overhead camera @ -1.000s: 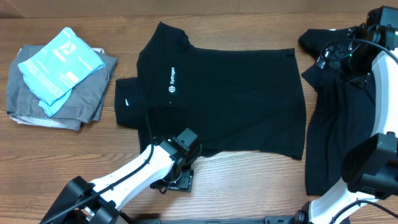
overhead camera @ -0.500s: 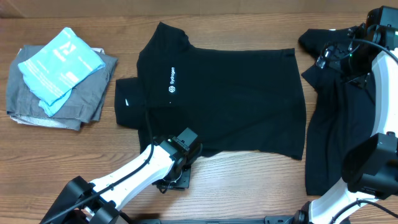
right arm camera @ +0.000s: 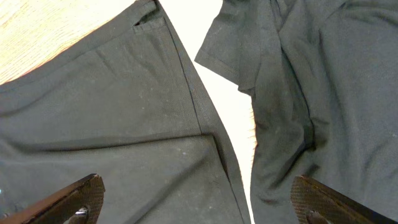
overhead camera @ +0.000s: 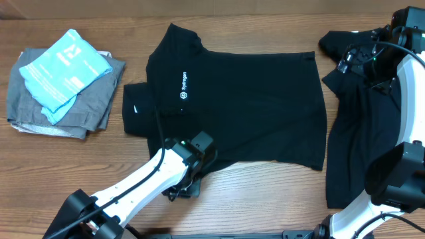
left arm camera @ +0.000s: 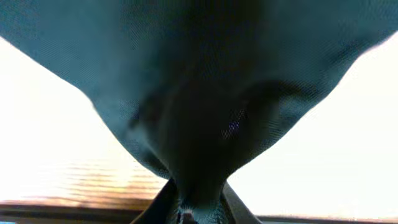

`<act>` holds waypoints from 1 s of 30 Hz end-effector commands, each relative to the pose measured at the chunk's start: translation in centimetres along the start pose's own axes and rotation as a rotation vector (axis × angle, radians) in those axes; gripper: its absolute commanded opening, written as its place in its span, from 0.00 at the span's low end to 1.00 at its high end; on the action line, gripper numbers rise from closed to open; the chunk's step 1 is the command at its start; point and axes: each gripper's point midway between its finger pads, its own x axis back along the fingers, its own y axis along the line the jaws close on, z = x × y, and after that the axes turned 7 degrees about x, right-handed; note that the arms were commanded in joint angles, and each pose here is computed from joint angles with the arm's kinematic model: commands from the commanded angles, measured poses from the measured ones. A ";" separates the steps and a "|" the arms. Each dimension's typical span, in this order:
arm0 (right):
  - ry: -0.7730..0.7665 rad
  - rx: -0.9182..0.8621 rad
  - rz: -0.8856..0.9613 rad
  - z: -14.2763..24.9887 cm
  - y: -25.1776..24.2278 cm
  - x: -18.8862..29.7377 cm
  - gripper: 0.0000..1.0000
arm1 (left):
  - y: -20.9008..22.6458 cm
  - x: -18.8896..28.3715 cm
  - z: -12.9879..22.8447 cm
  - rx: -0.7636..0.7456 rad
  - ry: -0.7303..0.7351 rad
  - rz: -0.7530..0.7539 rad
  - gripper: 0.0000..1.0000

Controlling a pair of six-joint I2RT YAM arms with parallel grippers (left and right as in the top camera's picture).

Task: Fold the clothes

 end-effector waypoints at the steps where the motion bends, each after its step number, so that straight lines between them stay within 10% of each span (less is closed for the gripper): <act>1: -0.030 -0.002 0.005 -0.5 -0.1 0.9 1.00 | 0.9 1.1 -2.4 0.003 -0.116 -0.077 0.21; 17: -0.030 -0.003 0.005 -0.5 -0.1 0.9 1.00 | 1.1 1.7 -5.5 0.026 -0.267 -0.107 0.29; 30: -0.030 -0.002 0.005 -0.5 -0.1 0.9 1.00 | -3.7 1.7 -0.9 -0.212 -0.031 0.152 0.57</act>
